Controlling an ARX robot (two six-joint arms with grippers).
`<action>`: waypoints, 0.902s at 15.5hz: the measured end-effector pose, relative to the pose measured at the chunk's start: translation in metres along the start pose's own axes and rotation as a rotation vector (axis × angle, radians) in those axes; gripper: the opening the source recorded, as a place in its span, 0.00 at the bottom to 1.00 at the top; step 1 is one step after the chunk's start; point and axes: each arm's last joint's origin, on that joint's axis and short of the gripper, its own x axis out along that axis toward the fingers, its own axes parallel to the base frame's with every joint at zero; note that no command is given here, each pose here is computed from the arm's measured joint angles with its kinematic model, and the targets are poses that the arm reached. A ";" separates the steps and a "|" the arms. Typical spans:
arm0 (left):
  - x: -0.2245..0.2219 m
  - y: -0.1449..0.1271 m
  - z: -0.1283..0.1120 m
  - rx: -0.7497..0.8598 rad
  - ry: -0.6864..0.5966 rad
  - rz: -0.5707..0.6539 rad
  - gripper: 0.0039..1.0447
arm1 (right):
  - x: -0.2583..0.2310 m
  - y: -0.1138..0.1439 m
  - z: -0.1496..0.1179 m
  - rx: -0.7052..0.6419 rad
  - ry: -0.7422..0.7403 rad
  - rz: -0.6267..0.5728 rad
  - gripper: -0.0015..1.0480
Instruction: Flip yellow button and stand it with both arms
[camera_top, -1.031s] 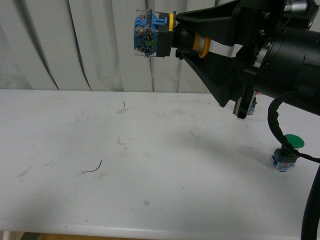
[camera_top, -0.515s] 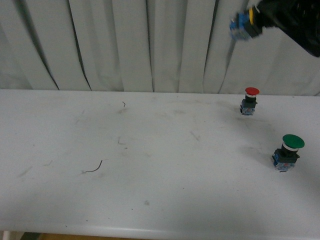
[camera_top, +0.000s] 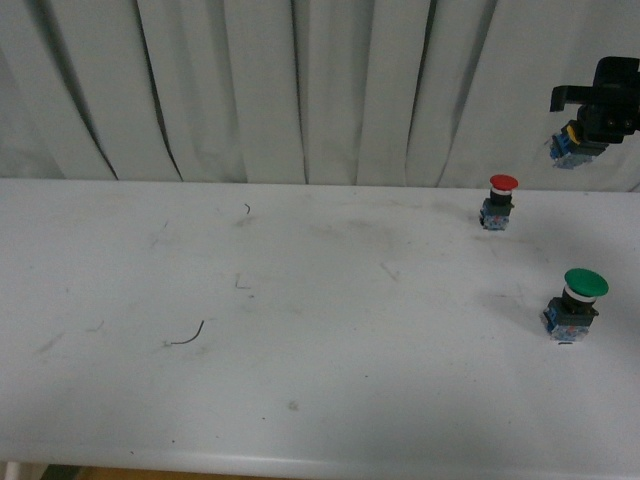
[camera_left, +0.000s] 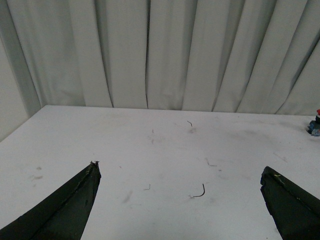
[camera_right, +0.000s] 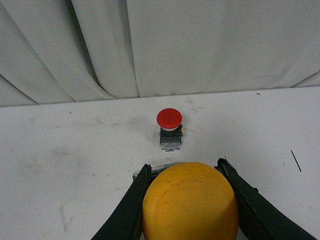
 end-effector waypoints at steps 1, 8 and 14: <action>0.000 0.000 0.000 0.000 0.000 0.000 0.94 | 0.005 0.000 0.002 -0.017 0.012 -0.011 0.34; 0.000 0.000 0.000 0.000 0.000 0.000 0.94 | 0.070 -0.010 -0.019 -0.071 0.332 -0.108 0.34; 0.000 0.000 0.000 0.000 0.000 0.000 0.94 | 0.090 -0.004 -0.017 -0.122 0.436 -0.126 0.34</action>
